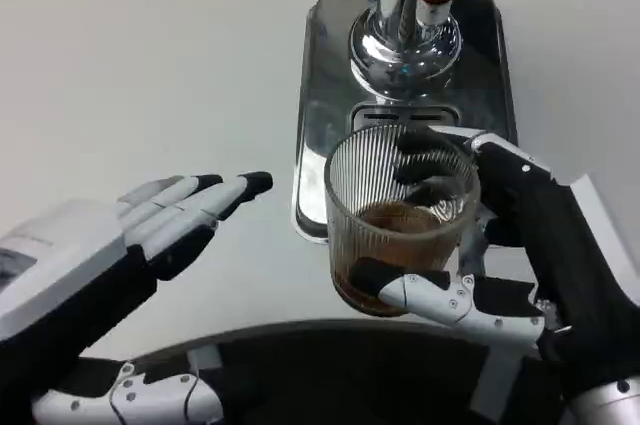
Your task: Grasp the cup under the faucet to collect the drink, then remove the cup.
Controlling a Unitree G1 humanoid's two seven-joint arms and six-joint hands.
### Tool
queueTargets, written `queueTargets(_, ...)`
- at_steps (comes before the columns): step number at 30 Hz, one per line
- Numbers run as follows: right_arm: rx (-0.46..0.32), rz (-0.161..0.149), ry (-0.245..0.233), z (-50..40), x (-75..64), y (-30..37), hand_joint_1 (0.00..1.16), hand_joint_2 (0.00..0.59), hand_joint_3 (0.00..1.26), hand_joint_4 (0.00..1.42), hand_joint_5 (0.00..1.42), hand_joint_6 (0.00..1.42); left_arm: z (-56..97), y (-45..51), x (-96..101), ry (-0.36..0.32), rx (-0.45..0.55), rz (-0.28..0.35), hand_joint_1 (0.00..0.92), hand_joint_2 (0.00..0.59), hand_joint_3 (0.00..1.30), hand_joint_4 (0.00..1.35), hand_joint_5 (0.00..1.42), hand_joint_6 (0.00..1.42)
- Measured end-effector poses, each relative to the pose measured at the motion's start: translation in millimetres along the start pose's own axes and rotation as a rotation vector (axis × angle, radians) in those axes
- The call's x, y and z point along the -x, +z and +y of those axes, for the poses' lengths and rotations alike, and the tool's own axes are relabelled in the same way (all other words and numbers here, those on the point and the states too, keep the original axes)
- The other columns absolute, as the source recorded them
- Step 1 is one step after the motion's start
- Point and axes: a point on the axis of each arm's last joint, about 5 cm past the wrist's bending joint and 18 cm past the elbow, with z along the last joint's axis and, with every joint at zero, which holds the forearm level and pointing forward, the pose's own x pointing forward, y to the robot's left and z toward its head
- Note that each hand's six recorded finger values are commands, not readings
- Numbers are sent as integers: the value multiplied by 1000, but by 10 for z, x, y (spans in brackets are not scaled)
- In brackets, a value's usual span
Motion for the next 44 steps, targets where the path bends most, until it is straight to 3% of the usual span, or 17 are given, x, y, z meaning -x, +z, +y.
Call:
queueTargets(7,-14,-28,27,0,6,49,920,142,877,1043,1247,1281,-3,33,33,-2,-5,4,0,104,0,0,0,0)
queueTargets(17,-8,-12,58,-24,62,44,912,140,878,1043,1259,1287,-9,63,51,-11,-7,3,0,104,0,0,0,0)
queueTargets(21,-13,-21,57,-37,81,68,909,139,878,1043,1260,1290,-10,68,51,-11,-7,2,0,104,0,0,0,0)
queueTargets(44,-12,-17,54,-71,84,59,907,139,887,1065,1273,1302,-13,67,43,-14,2,10,0,99,0,0,0,0)
